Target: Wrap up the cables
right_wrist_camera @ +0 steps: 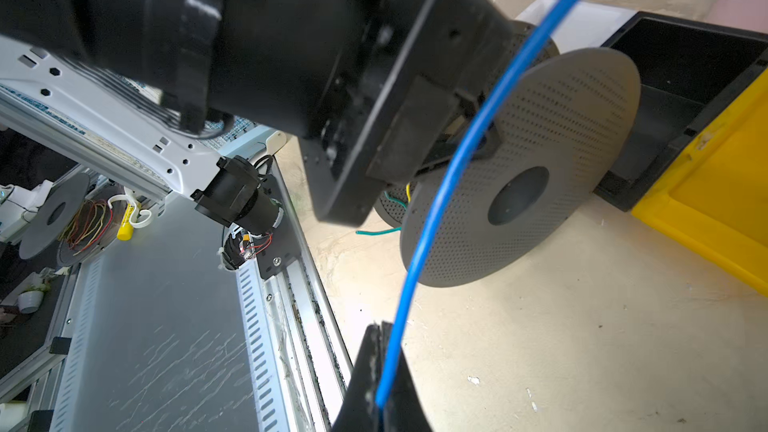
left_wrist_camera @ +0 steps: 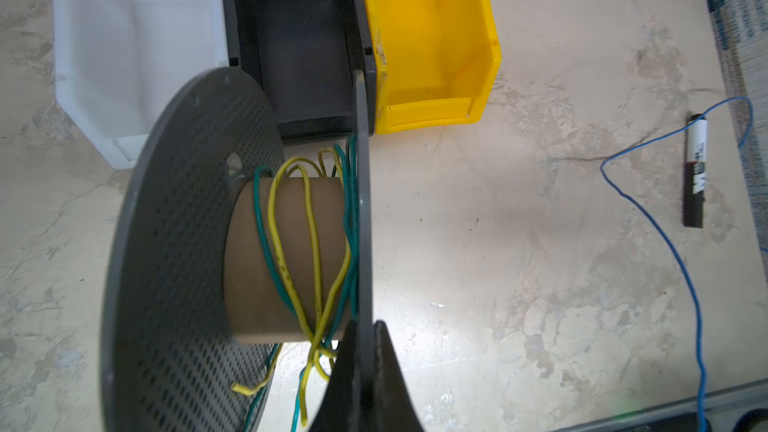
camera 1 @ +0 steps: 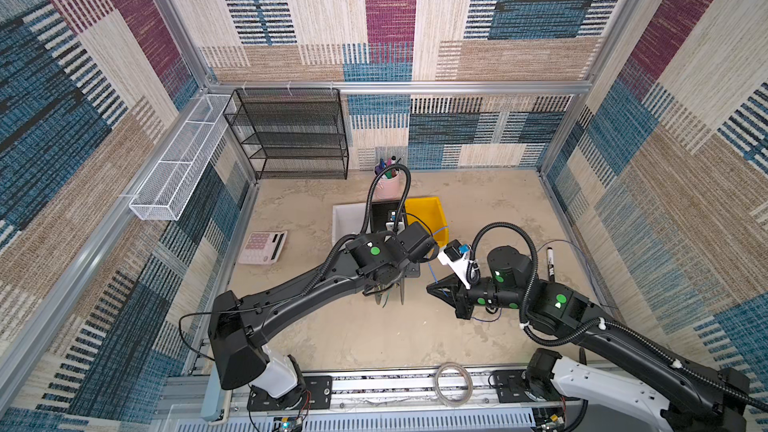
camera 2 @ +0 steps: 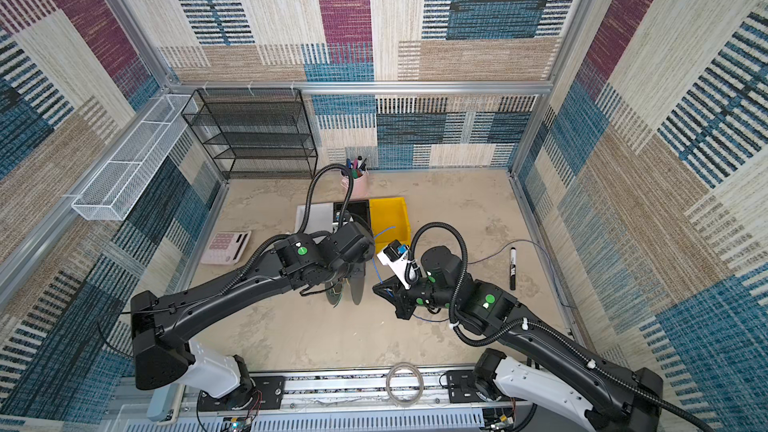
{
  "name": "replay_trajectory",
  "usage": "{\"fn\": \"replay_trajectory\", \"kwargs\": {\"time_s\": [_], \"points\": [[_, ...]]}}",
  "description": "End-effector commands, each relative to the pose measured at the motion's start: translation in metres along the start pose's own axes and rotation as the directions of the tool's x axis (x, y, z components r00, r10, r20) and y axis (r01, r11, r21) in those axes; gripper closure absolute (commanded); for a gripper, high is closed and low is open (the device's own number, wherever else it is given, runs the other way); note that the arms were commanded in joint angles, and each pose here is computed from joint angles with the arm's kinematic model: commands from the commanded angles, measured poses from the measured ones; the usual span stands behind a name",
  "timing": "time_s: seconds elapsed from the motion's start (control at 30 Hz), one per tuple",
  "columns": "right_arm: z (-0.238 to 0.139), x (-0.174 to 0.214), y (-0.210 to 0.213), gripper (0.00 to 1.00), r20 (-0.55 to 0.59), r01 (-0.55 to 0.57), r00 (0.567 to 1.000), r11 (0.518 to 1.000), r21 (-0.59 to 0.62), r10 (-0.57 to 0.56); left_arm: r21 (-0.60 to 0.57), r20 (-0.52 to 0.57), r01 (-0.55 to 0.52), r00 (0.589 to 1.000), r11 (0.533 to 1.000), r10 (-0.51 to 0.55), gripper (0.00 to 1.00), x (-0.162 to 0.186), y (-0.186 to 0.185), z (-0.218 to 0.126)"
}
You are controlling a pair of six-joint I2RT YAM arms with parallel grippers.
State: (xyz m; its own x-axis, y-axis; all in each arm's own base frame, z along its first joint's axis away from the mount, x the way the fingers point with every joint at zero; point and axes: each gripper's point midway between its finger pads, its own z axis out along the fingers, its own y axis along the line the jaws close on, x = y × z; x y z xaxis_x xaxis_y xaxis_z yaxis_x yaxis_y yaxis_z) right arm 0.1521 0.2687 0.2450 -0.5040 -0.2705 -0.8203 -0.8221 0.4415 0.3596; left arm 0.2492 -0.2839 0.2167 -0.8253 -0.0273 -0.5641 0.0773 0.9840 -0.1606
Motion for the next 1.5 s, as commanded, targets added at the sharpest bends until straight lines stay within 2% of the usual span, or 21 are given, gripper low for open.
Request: {"fn": "replay_trajectory", "kwargs": {"time_s": [0.0,0.4,0.53,0.7,0.8,0.93,1.07,1.27,1.47], "points": [[0.001,-0.006,0.004,1.0,0.027,0.013,1.0,1.0,-0.021,-0.013,-0.049,0.029,0.01,1.0,0.999,-0.009,1.0,-0.003,0.007,0.005],[-0.001,-0.002,0.006,1.0,0.024,0.002,1.0,0.999,-0.036,-0.001,-0.035,-0.018,0.014,1.0,0.999,-0.015,1.0,0.007,-0.004,0.026],[0.002,-0.001,0.008,1.0,0.019,0.0,1.0,0.999,-0.052,0.001,-0.026,-0.032,0.03,0.999,0.999,-0.031,0.84,0.009,-0.002,0.029],[0.016,0.013,0.011,1.0,-0.04,-0.017,0.999,0.994,-0.107,0.013,0.012,-0.063,0.058,0.996,0.998,-0.057,0.71,0.008,-0.001,0.029],[0.023,0.019,0.012,1.0,-0.07,-0.041,0.997,0.99,-0.135,0.032,0.041,-0.077,0.073,0.995,0.997,-0.069,0.58,0.005,0.001,0.024],[0.029,0.023,0.023,1.0,-0.075,-0.082,0.995,0.972,-0.22,0.066,0.083,-0.084,0.075,0.994,0.994,-0.068,0.58,-0.001,0.012,0.002],[0.041,0.029,0.029,1.0,-0.092,-0.126,0.99,0.947,-0.297,0.103,0.119,-0.139,0.067,0.989,0.991,-0.05,0.6,0.0,0.032,-0.02],[0.064,0.042,0.017,1.0,-0.157,-0.174,0.978,0.945,-0.277,0.135,0.172,-0.138,0.046,0.99,0.984,-0.022,0.61,0.001,0.048,-0.049],[0.071,0.04,0.012,1.0,-0.168,-0.195,0.973,0.947,-0.254,0.156,0.179,-0.174,-0.006,0.984,0.984,0.038,0.59,0.015,0.054,-0.047]]}}
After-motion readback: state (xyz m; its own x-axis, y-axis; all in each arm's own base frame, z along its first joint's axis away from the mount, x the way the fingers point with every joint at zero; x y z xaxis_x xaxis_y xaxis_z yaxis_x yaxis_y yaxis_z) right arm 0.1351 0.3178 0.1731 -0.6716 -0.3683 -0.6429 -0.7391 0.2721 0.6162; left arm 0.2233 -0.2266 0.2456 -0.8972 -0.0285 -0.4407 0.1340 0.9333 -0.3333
